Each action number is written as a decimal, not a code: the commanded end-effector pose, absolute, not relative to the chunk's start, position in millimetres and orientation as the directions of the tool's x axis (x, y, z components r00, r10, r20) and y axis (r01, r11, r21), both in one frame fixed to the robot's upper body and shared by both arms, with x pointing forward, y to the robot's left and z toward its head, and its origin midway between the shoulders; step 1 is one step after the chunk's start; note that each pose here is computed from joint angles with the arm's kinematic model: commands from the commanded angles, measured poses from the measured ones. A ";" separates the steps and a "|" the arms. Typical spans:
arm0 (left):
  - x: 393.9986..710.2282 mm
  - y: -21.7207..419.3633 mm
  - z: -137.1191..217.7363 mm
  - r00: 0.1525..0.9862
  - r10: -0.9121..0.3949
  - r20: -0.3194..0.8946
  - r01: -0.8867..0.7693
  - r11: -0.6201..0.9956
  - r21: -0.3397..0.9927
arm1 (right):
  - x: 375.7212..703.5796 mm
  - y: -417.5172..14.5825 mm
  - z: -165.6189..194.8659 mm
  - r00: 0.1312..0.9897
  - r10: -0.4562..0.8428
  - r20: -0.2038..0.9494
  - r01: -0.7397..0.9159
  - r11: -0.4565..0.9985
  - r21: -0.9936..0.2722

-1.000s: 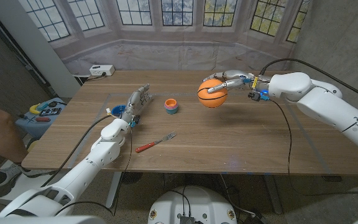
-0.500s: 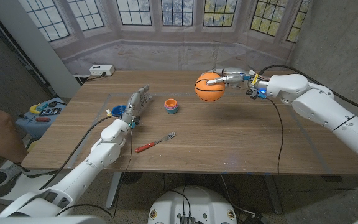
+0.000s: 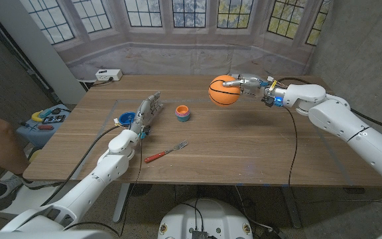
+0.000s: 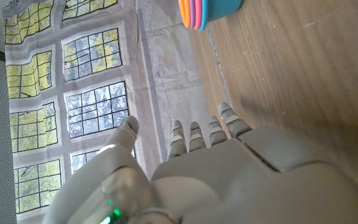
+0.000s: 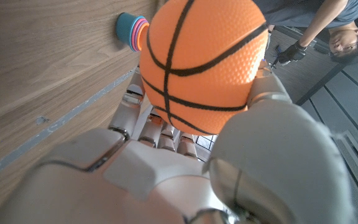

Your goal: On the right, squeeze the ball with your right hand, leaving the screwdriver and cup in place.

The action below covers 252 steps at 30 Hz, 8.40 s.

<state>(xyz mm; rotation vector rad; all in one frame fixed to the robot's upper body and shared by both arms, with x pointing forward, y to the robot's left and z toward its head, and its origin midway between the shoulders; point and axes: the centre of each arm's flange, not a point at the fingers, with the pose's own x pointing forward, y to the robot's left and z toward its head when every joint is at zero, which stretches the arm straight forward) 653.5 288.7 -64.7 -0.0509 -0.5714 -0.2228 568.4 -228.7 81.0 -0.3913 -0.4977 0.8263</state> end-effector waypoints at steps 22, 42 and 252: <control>639.9 284.4 -65.1 0.808 -0.188 0.559 0.220 0.975 0.010 | 596.5 -257.8 47.7 0.571 0.730 0.374 -0.719 0.665 -0.200; 627.6 293.2 -49.8 0.785 -0.176 0.594 0.194 0.980 0.035 | 612.1 -266.0 32.2 0.603 0.695 0.392 -0.711 0.691 -0.131; 595.1 307.7 -57.0 0.768 -0.151 0.623 0.197 0.980 -0.005 | 646.3 -260.7 15.9 0.866 0.447 0.222 -0.492 0.841 0.226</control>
